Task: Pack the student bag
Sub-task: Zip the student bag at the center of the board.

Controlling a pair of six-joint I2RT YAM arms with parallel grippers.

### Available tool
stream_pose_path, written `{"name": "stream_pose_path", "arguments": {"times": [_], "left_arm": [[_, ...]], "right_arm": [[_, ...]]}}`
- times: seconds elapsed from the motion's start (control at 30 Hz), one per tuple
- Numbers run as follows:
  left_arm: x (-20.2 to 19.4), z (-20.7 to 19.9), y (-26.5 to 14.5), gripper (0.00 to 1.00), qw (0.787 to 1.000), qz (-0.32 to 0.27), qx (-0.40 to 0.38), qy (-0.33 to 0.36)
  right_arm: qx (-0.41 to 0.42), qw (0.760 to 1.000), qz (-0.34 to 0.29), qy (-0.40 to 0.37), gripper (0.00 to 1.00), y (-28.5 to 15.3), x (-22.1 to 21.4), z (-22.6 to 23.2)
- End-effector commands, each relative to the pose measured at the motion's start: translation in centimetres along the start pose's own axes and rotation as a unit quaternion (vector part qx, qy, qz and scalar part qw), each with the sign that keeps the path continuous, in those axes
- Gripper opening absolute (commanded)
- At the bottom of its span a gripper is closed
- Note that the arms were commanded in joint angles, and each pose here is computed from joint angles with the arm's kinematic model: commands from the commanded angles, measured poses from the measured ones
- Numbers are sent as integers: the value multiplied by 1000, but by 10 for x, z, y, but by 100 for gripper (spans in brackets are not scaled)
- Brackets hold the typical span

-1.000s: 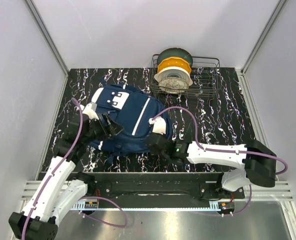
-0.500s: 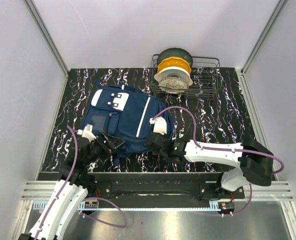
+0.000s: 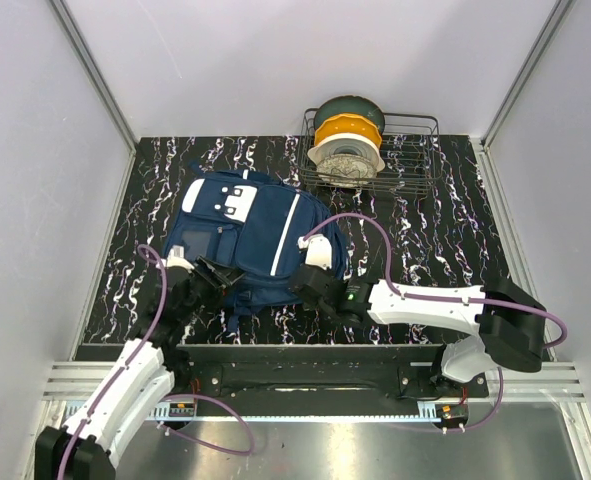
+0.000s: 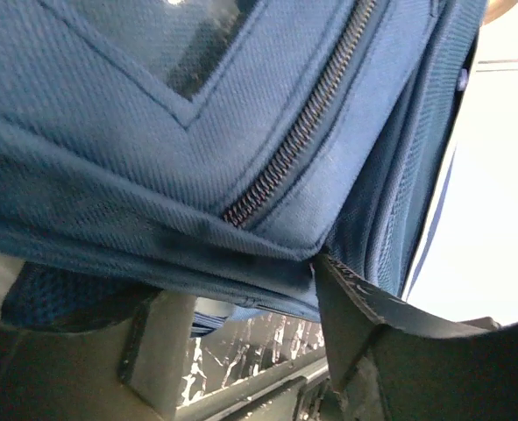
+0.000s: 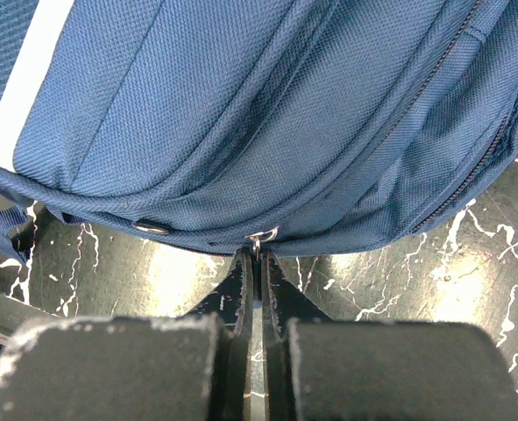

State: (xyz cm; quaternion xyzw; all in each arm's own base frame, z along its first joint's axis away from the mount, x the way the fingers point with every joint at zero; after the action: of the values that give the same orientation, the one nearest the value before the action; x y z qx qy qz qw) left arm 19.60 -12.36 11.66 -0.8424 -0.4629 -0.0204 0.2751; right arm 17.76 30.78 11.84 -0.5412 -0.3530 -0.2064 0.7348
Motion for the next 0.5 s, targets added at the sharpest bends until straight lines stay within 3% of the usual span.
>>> {"name": "stream_pose_path", "arguments": {"times": [0.0,0.03,0.07,0.13,0.33,0.47], "left_arm": [[20,-26,11,45,998,-44,-48,15],[22,-24,12,36,998,-48,-41,25],[22,-20,13,16,998,-46,-28,31],[30,-21,10,0,996,-63,-10,61],[66,-28,-21,0,978,-128,62,152],[78,-25,-33,0,970,-120,96,187]], "right_arm": [[52,998,-25,26,0,-13,18,25],[53,998,-25,25,0,-13,17,24],[55,998,-26,23,0,-14,17,25],[47,998,-27,13,0,-14,15,19],[-38,998,-43,-24,0,-11,8,-20],[-56,997,-42,-7,0,-9,8,-39]]}}
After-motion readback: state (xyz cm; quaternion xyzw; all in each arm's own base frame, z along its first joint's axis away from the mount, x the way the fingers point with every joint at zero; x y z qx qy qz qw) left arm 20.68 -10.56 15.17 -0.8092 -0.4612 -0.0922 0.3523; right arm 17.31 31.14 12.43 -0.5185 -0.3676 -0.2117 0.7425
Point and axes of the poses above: each gripper's point midway between its finger pads, its own y axis out along the fingers, its own z axis along the line the jaws close on, x = y × z, the point moved 3 cm from there along -y, back along the fingers, and after that the axes turned 1 degree about y, right-handed, at the moved point
